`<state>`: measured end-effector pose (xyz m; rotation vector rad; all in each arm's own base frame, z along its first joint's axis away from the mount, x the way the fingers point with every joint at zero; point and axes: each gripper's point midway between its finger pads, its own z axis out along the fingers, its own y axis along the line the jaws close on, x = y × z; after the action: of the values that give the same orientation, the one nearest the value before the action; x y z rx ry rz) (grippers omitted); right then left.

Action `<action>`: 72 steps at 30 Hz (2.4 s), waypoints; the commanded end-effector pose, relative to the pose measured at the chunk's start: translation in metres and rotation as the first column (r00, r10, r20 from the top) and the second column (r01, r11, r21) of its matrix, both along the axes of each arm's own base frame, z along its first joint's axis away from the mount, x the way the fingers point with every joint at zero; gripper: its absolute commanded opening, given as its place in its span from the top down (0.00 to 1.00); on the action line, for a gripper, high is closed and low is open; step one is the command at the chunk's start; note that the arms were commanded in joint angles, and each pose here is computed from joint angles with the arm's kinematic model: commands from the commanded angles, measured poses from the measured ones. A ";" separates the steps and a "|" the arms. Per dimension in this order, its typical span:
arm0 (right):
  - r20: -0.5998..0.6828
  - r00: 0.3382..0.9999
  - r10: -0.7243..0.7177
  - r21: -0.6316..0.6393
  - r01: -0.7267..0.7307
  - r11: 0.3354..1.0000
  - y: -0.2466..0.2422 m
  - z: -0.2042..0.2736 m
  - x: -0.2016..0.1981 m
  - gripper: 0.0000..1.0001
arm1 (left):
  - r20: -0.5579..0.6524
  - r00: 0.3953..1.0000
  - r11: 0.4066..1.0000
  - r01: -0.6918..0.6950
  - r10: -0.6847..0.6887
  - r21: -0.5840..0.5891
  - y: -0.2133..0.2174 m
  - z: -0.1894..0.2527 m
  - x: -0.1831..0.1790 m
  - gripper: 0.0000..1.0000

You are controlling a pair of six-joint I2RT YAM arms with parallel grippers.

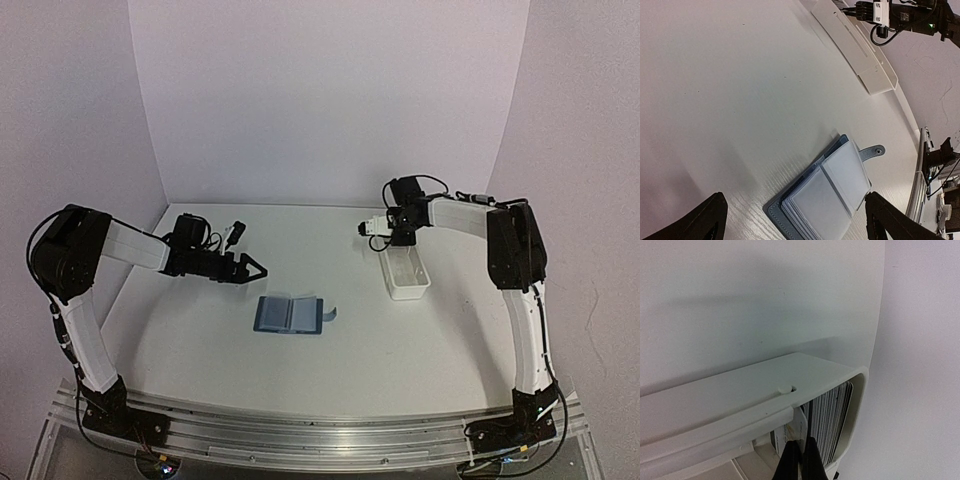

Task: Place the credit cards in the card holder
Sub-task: Pick up the credit card from the storage box.

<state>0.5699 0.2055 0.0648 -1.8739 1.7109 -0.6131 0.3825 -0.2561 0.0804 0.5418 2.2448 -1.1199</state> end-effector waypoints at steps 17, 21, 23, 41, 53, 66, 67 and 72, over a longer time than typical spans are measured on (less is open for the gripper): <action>0.012 0.991 -0.135 0.168 0.131 0.977 0.009 0.050 0.007 1.00 | 0.040 0.999 1.000 0.007 -0.007 -0.019 0.001 0.014 -0.001 0.05; 0.010 0.991 -0.130 0.168 0.127 0.978 0.010 0.061 0.006 1.00 | 0.035 0.999 1.000 0.007 -0.007 -0.019 0.001 0.014 -0.001 0.04; 0.011 0.992 -0.124 0.183 0.120 0.976 0.013 0.068 0.006 1.00 | 0.035 0.999 1.000 0.010 -0.009 -0.022 0.001 0.015 -0.001 0.05; -0.097 0.991 -0.089 0.135 0.102 0.986 0.014 0.023 -0.006 1.00 | 0.028 1.000 1.000 0.009 -0.009 -0.029 0.001 0.016 -0.004 0.04; -0.075 0.995 -0.064 0.096 0.071 0.993 0.014 0.025 0.000 1.00 | 0.023 1.000 0.999 0.009 -0.008 -0.033 0.000 0.016 -0.004 0.04; -0.061 0.996 -0.060 0.084 0.065 0.994 0.020 0.006 0.015 0.98 | 0.022 1.000 1.000 0.009 -0.008 -0.024 0.001 0.014 -0.003 0.04; -0.060 0.996 -0.062 0.081 0.067 0.994 0.020 0.004 0.015 0.96 | 0.022 1.000 1.000 0.008 -0.007 -0.023 0.001 0.014 -0.003 0.04; -0.037 0.997 -0.068 0.069 0.071 0.995 0.019 -0.003 0.021 0.87 | 0.023 1.000 1.000 0.006 -0.005 -0.020 0.001 0.014 -0.003 0.04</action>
<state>0.5869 0.2183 0.0760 -1.7822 1.8146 -0.5332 0.3773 -0.2553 0.0776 0.5369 2.2542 -1.1324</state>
